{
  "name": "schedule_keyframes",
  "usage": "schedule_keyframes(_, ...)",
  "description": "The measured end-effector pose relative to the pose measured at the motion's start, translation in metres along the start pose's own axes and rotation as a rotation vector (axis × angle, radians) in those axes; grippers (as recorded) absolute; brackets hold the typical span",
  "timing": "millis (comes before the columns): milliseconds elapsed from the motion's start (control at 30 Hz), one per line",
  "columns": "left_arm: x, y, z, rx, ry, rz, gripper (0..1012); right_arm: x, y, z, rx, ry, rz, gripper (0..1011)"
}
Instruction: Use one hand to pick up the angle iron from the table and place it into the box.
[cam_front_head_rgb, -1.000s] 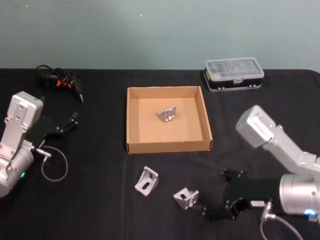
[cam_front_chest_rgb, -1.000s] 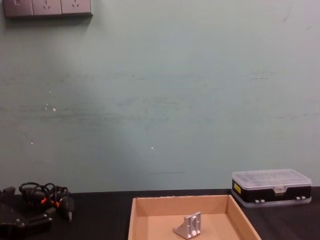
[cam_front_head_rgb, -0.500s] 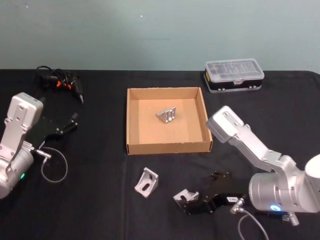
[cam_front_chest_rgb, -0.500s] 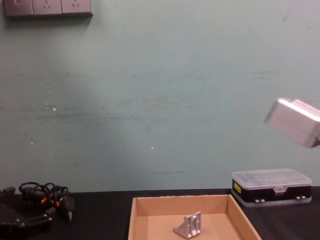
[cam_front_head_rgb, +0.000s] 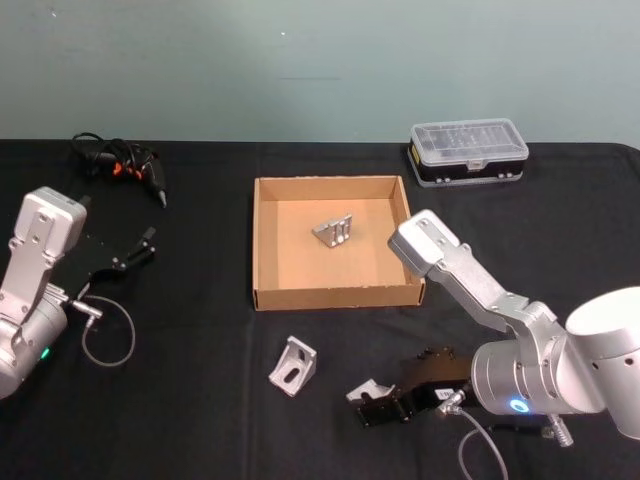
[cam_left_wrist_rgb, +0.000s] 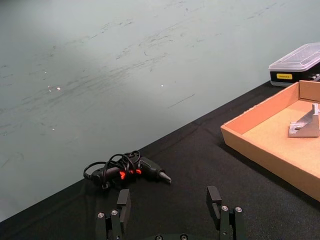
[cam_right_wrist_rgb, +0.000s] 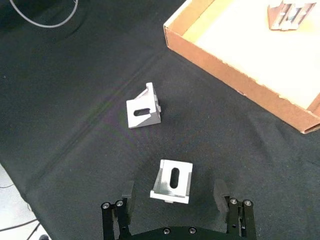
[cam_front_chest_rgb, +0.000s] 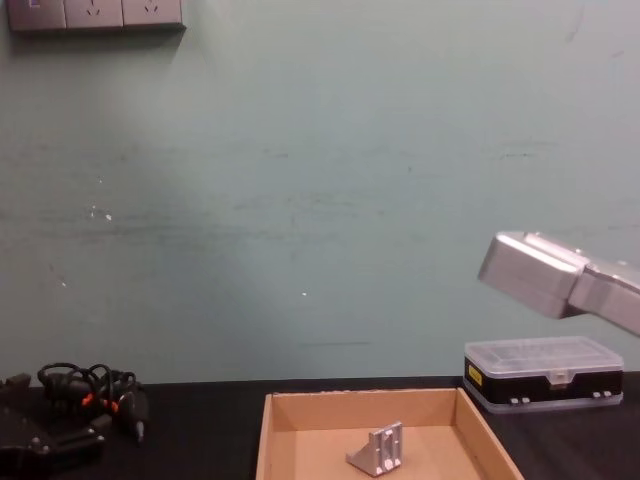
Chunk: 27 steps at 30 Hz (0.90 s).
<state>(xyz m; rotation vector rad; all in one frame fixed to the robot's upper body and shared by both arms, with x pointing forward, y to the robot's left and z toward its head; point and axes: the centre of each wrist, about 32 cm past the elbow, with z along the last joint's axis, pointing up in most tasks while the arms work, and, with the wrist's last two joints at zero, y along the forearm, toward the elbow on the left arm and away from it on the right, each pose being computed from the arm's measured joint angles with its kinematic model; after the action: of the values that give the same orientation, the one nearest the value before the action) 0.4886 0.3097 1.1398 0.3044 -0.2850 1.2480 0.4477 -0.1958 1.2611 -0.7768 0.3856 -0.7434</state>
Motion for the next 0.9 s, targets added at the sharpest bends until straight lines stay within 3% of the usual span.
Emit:
schedule_keyframes(433, 0.0, 0.0, 0.0, 0.0, 0.0, 0.0, 1000, 0.001, 0.014, 0.005, -0.029, 0.019, 0.025, 1003)
schedule_keyframes(900, 0.0, 0.0, 0.0, 0.0, 0.0, 0.0, 1000, -0.002, 0.02, 0.006, -0.048, 0.009, 0.0, 1003)
